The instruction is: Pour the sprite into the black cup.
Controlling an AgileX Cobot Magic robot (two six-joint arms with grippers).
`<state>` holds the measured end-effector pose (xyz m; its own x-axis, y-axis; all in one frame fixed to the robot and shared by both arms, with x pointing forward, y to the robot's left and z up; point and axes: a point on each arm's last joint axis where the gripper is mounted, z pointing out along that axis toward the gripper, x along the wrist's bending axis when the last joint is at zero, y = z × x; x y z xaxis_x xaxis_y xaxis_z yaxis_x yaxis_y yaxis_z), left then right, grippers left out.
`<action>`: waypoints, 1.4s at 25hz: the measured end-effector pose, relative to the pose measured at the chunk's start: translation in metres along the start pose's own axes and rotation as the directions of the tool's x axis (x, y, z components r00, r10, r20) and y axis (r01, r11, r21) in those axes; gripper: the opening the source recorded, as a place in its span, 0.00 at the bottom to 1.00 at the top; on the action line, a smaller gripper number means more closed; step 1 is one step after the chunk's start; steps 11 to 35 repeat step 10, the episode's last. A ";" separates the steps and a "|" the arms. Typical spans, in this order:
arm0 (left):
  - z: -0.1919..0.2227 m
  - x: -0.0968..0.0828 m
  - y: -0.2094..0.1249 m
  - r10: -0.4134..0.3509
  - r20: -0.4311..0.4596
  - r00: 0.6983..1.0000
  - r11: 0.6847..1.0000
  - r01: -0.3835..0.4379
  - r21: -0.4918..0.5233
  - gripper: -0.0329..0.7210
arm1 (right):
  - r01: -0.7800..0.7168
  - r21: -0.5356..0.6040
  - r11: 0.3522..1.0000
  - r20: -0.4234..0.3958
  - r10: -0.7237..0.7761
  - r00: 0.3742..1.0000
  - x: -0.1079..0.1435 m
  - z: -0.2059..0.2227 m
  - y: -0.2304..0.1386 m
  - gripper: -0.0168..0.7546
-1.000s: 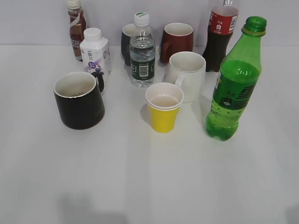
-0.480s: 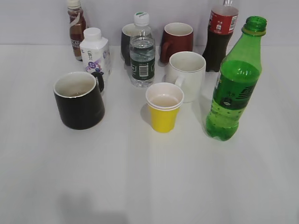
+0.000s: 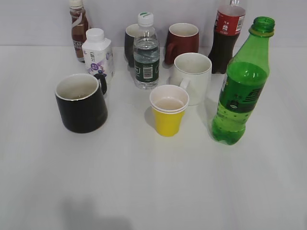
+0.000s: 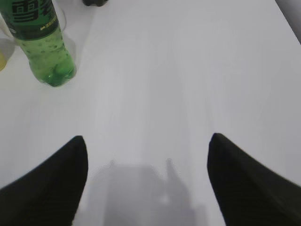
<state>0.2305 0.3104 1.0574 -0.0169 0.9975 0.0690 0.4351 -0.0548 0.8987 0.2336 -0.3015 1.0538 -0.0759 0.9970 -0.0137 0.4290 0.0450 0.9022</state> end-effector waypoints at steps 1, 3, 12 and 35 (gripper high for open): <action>0.000 0.000 0.000 0.000 0.000 1.000 1.000 0.000 0.000 0.36 | 0.000 0.000 1.000 0.000 0.000 1.000 0.000 0.000 0.000 0.79; 0.000 0.000 0.000 0.000 0.000 1.000 1.000 0.000 0.000 0.36 | 0.000 0.000 1.000 0.000 0.000 1.000 0.000 0.000 0.000 0.79; 0.000 0.000 0.000 0.000 0.000 1.000 1.000 0.000 0.000 0.36 | 0.000 0.000 1.000 0.000 0.000 1.000 0.000 0.000 0.000 0.79; 0.000 0.000 0.000 0.000 0.000 1.000 1.000 0.000 0.000 0.36 | 0.000 0.000 1.000 0.000 0.000 1.000 0.000 0.000 0.000 0.79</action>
